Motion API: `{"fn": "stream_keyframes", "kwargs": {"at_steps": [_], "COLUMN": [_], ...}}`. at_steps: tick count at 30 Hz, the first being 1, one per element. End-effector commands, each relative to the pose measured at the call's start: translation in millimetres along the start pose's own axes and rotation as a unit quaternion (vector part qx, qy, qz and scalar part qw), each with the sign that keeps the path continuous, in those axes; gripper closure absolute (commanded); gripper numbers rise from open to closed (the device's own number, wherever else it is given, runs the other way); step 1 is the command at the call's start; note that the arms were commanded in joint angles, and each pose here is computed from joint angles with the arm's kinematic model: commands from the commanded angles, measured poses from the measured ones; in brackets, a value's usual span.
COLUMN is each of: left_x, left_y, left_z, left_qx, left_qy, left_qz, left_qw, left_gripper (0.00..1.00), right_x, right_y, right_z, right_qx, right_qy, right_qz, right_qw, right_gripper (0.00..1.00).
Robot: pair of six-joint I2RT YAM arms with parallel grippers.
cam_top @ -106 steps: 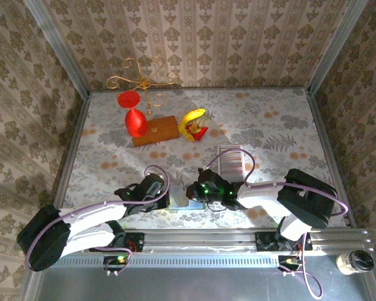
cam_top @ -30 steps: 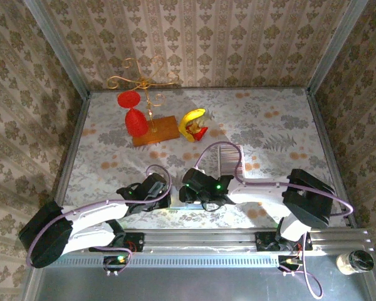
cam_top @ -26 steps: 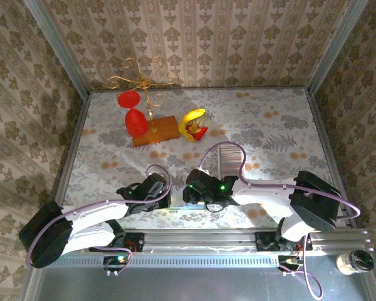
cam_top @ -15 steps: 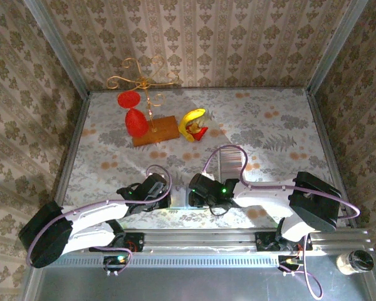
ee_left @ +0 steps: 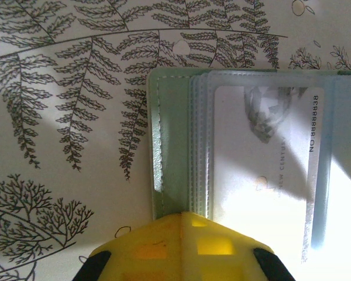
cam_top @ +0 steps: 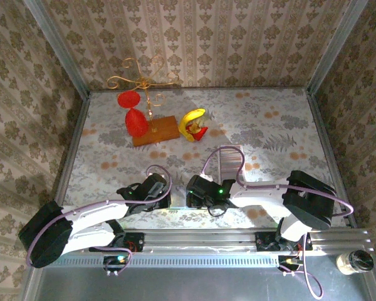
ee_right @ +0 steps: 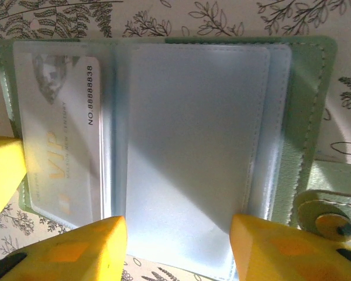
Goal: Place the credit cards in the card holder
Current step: Flip over the card slot in the card holder.
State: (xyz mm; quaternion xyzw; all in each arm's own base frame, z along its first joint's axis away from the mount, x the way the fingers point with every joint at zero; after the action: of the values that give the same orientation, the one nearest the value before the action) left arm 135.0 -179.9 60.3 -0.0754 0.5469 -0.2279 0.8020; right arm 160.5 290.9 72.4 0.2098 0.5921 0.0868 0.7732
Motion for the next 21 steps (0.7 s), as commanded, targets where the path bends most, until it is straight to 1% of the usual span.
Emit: {"fn": "stream_keyframes", "kwargs": {"at_steps": [1,5,11,18,21], "left_x": [6,5,3,3,4], "left_y": [14,13,14,13,13], "left_z": [-19,-19,-19,-20,-20], "left_qx": [-0.001,-0.001,-0.002,-0.007,-0.009], "left_qy": [0.032,0.032,0.028,0.024,0.022], "left_qz": [0.028,0.027,0.027,0.020,0.016], "left_qw": [0.999,0.999,0.999,0.999,1.000], "left_gripper": [1.00,1.00,1.00,1.00,1.00], "right_x": [11,17,17,16,14], "right_y": [-2,14,30,44,49], "right_z": [-4,-5,-1,1,2], "right_qx": [0.006,0.016,0.037,0.072,0.080], "right_qy": [0.001,0.009,-0.001,-0.009,-0.011], "right_qz": [-0.018,0.016,0.060,0.133,0.153], "right_qw": [1.000,1.000,0.998,0.988,0.985], "right_gripper": [0.47,0.46,0.47,0.48,0.49]}}
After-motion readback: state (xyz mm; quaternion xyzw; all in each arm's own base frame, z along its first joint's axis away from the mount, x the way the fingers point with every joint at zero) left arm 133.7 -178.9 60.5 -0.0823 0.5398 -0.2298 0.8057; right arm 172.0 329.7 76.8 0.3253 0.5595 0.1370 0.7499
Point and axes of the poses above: each hand's point on the last joint's axis, 136 mm out from that joint toward the fingers, its own x axis out along the fingers, its own y axis along the line the jaws close on, z = x × y, the point moved 5 cm from there along -x, back along the fingers, and after that the axes turned 9 degrees about x, right-handed, at the moved point
